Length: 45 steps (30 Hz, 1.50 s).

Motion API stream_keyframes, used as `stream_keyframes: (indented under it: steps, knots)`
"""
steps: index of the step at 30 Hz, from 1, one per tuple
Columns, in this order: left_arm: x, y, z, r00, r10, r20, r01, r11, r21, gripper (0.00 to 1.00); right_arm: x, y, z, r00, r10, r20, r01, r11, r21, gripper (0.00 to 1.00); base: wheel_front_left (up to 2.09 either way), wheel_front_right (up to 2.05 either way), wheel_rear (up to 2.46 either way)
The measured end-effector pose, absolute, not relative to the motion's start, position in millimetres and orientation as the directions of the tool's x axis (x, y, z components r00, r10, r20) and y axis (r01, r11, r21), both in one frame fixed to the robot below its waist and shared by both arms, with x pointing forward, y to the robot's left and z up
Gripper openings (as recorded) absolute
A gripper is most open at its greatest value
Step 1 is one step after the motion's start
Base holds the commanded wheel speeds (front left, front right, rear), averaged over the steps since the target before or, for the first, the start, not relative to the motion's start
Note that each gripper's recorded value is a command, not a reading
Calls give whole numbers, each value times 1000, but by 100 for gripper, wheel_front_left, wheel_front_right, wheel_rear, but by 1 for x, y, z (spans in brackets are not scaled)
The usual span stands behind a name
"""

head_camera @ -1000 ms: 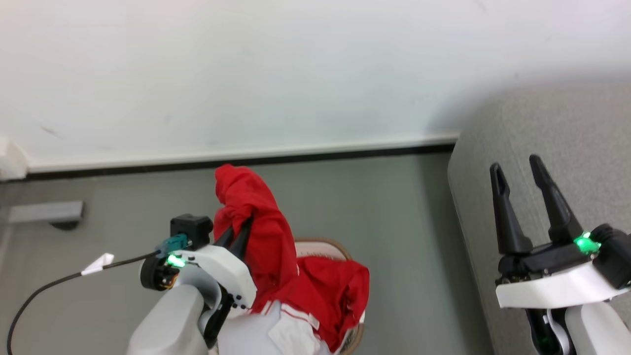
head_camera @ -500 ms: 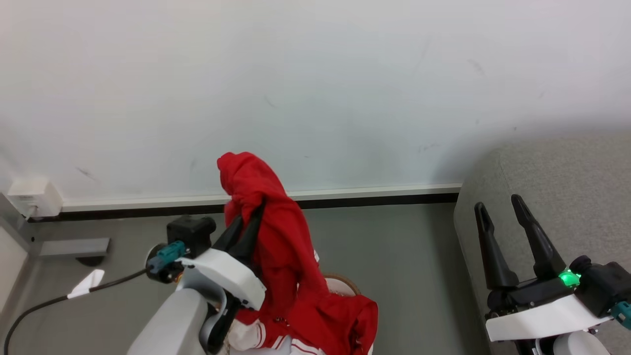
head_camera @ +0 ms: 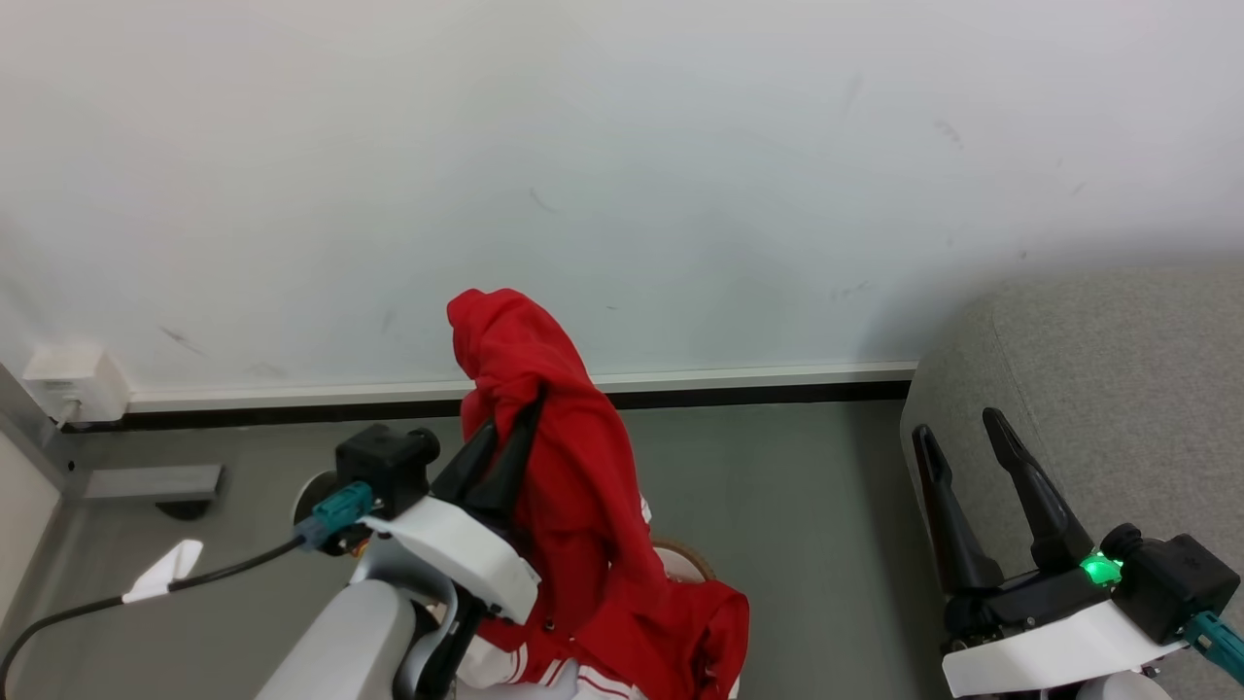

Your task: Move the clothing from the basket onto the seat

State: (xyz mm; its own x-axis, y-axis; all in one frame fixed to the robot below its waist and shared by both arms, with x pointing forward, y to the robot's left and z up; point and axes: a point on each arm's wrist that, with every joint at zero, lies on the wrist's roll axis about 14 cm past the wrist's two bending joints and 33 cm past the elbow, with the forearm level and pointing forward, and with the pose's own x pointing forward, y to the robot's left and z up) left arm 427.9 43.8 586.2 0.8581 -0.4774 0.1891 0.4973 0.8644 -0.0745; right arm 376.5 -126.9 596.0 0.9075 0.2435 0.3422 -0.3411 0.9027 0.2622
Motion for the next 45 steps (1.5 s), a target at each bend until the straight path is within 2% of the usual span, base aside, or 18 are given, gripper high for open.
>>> stream_keyframes:
  steps: [5, 13, 21, 28, 32, 37, 45]
  knots:
    - [426, 41, 590, 851, -488, 195, 508, 858, -70, 0, 376, -123, 595, 904, 266, 336, -357, 901, 247, 100, 0, 0, 0]
    - [423, 38, 591, 846, -500, 185, 518, 853, -62, 0, 366, -76, 582, 860, 417, 293, -488, 840, 237, 100, 0, 0, 0]
    - [417, 28, 595, 828, -531, 181, 547, 835, -54, 0, 352, -14, 547, 769, 616, 172, -639, 741, 204, 100, 0, 0, 0]
    - [411, 22, 593, 819, -549, 165, 564, 824, -55, 0, 347, 26, 526, 684, 725, 81, -725, 666, 175, 100, 0, 0, 0]
    - [404, 19, 591, 814, -559, 155, 573, 818, -59, 0, 346, 40, 510, 650, 760, 16, -753, 641, 148, 100, 0, 0, 0]
    - [396, 15, 591, 806, -573, 146, 586, 809, -57, 0, 356, 46, 494, 648, 760, -50, -754, 650, 99, 100, 0, 0, 0]
    - [384, 10, 589, 797, -589, 135, 602, 794, -84, 0, 364, 63, 489, 636, 768, -79, -764, 640, 80, 100, 0, 0, 0]
